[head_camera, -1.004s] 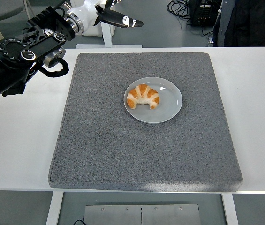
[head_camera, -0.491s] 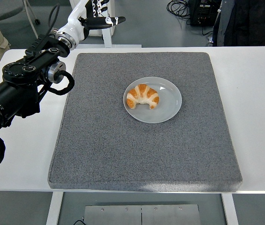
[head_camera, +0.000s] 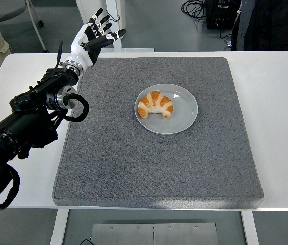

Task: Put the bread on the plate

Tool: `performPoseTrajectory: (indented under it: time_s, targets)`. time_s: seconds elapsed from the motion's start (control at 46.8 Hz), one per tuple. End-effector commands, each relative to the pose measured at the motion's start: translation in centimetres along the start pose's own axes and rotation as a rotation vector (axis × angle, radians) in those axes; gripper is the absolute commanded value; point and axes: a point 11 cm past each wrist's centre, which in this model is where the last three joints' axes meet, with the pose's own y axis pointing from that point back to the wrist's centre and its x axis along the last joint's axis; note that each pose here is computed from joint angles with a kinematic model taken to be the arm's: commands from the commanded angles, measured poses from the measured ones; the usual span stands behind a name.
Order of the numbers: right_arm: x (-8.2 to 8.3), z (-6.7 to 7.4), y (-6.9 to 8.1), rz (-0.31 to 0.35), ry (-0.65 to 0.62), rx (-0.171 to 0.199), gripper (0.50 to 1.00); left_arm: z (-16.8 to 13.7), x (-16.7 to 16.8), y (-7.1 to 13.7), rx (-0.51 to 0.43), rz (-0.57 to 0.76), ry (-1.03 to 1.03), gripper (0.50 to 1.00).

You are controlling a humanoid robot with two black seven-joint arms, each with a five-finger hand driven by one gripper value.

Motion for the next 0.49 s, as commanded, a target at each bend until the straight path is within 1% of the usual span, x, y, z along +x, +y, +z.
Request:
performPoseTrajectory:
  time_s: [0.0, 0.15, 0.214, 0.47]
  targets:
    - [-0.1, -0.1, 0.0, -0.003, -0.001, 0.001, 1.000, 0.0, 0.4, 0.1, -0.003, 0.012, 0.036, 0.981]
    - [0.0, 0.1, 0.0, 0.000, 0.001, -0.001, 1.000, -0.6, 1.5, 0.4, 0.021, 0.045, 0.098, 0.983]
    - [-0.1, 0.1, 0.0, -0.003, 0.003, -0.003, 1.000, -0.5, 1.7, 0.4, 0.015, 0.053, 0.118, 0.983]
    - [0.0, 0.2, 0.0, -0.002, 0.007, -0.006, 1.000, -0.8, 0.9, 0.4, 0.014, 0.041, 0.136, 0.983]
